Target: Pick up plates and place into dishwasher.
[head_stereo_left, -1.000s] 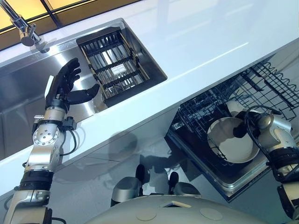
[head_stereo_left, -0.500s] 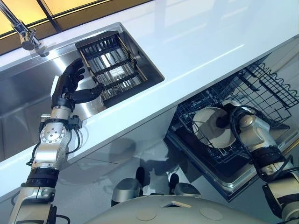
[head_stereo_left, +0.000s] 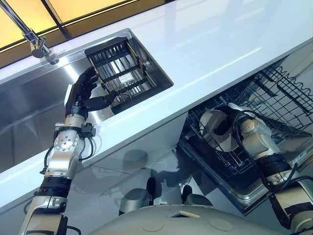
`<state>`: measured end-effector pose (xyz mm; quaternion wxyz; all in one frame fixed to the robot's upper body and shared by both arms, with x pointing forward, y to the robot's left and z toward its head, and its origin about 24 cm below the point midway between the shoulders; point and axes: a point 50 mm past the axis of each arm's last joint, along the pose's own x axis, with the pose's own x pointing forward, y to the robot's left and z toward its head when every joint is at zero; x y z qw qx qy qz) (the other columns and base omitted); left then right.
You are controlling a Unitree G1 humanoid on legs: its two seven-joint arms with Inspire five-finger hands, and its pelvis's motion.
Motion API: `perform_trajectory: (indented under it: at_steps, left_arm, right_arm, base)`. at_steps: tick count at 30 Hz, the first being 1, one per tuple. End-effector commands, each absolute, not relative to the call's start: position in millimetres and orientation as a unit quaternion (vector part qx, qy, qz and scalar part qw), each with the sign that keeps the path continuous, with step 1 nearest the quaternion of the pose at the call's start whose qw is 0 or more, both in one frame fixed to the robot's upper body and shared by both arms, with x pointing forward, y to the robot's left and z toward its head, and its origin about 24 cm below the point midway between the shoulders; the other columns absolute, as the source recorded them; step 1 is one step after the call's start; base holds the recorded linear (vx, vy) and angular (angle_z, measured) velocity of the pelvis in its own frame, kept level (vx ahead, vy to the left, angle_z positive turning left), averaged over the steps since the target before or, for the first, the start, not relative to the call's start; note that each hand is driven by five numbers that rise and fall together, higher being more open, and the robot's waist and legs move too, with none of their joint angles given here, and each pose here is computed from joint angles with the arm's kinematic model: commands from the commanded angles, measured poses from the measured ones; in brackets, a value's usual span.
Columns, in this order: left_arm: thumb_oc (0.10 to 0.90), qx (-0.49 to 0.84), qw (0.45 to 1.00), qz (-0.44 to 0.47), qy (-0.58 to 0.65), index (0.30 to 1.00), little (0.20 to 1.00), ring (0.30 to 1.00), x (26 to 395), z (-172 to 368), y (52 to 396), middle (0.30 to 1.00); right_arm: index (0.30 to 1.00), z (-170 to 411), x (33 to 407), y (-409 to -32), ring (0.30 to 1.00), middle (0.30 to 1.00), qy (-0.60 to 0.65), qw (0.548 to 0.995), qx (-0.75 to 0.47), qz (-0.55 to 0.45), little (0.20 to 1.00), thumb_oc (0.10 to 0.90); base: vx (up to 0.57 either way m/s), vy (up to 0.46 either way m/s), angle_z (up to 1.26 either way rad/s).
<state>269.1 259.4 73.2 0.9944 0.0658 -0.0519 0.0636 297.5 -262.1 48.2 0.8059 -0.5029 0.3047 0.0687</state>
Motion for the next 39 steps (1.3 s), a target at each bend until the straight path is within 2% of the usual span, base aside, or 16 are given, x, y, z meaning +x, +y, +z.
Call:
perform_trajectory:
  at_steps: [1, 13, 18, 25, 29, 34, 39]
  left_arm:
    - [0.800, 0.066, 0.995, 0.056, -0.048, 0.900, 0.900, 0.900, 270, 63, 250, 0.900]
    - [0.800, 0.072, 0.993, 0.072, -0.052, 0.900, 0.900, 0.900, 266, 63, 252, 0.900]
    - [0.800, 0.077, 0.991, 0.092, -0.053, 0.900, 0.900, 0.900, 254, 60, 259, 0.900]
    - [0.800, 0.085, 0.986, 0.131, -0.052, 0.900, 0.900, 0.900, 233, 58, 281, 0.900]
    - [0.800, 0.089, 0.983, 0.151, -0.050, 0.900, 0.900, 0.900, 222, 58, 299, 0.900]
    - [0.800, 0.085, 0.982, 0.163, -0.049, 0.900, 0.900, 0.900, 221, 58, 310, 0.900]
    - [0.800, 0.081, 0.981, 0.168, -0.051, 0.900, 0.900, 0.900, 224, 61, 316, 0.900]
  right_arm:
    - [0.900, 69, 312, -242, 0.900, 0.900, 0.233, 0.825, -0.508, 0.080, 0.900, 0.800]
    - [0.900, 96, 307, -244, 0.900, 0.900, 0.094, 0.925, -0.365, -0.038, 0.900, 0.800]
    - [0.900, 111, 286, -252, 0.900, 0.900, -0.041, 0.959, -0.253, -0.119, 0.900, 0.800]
    - [0.900, 102, 249, -284, 0.900, 0.900, -0.096, 0.966, -0.155, -0.184, 0.900, 0.800]
    - [0.900, 95, 230, -315, 0.900, 0.900, -0.107, 0.962, -0.093, -0.232, 0.900, 0.800]
    - [0.900, 90, 219, -334, 0.900, 0.900, -0.135, 0.950, 0.005, -0.281, 0.900, 0.800]
    - [0.900, 86, 217, -343, 0.900, 0.900, -0.151, 0.934, 0.037, -0.322, 0.900, 0.800]
  base:
    - [0.00, 0.000, 0.00]
    - [0.00, 0.000, 0.00]
    - [-0.01, -0.001, -0.02]
    - [-0.01, -0.002, -0.10]
    - [0.01, -0.030, -0.14]
    - [0.02, -0.038, -0.13]
    - [0.04, -0.027, -0.12]
